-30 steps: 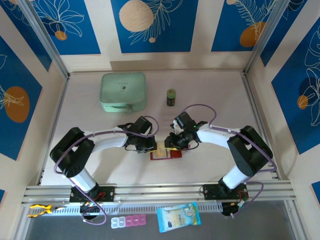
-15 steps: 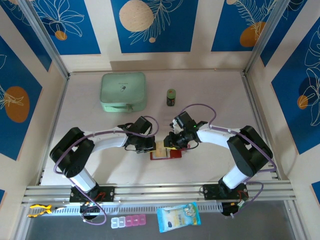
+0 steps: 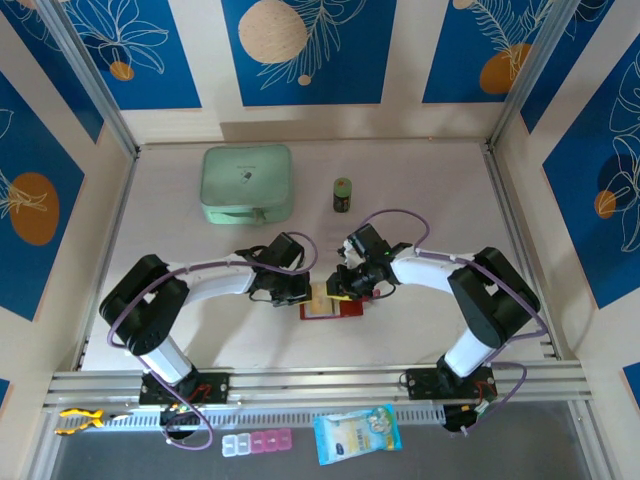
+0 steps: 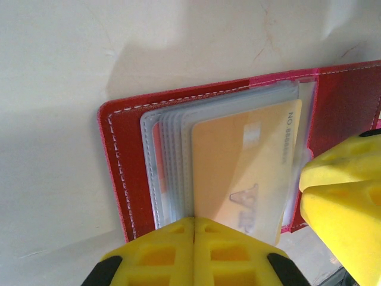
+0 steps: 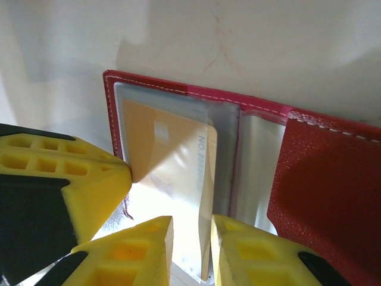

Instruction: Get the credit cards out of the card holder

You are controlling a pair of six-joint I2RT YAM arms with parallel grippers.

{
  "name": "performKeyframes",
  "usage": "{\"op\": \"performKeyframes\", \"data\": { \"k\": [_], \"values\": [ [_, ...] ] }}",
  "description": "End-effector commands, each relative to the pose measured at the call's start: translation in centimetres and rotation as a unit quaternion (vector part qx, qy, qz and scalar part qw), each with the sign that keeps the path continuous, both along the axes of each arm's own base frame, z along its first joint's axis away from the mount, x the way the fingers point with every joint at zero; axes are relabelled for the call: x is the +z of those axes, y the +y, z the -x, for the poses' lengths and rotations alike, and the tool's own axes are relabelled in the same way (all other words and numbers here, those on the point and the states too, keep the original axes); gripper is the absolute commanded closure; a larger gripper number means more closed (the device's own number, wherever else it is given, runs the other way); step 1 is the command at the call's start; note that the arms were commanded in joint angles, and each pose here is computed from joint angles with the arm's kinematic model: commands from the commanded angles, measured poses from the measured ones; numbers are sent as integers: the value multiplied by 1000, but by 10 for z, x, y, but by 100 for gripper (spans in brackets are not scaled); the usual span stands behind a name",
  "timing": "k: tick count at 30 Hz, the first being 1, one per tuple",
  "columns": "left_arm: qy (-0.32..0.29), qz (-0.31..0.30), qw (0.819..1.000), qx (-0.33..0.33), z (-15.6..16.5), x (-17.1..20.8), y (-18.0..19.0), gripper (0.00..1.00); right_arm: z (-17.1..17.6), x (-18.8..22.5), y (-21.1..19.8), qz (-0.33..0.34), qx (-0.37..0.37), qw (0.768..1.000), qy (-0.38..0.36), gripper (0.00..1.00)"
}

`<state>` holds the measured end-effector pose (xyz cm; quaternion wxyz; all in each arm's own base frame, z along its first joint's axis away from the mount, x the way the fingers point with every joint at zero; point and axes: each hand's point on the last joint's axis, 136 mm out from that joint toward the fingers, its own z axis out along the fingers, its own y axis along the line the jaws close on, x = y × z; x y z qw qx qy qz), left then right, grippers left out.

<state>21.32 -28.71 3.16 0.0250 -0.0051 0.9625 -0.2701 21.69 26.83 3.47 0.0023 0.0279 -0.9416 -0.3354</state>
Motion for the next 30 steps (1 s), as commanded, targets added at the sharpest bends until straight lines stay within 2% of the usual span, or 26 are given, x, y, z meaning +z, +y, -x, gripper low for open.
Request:
{"op": "performKeyframes", "data": {
  "k": [1, 20, 30],
  "values": [
    [9, -20, 1000, -7, 8, -9, 6, 100, 1, 1, 6, -12, 7, 1000, 11, 76],
    [11, -20, 1000, -6, 7, -10, 6, 100, 2, 3, 11, -18, 14, 1000, 9, 87],
    [13, -19, 1000, -5, 8, -11, 6, 100, 4, -6, 13, -8, 18, 1000, 22, 83]
  ]
}}
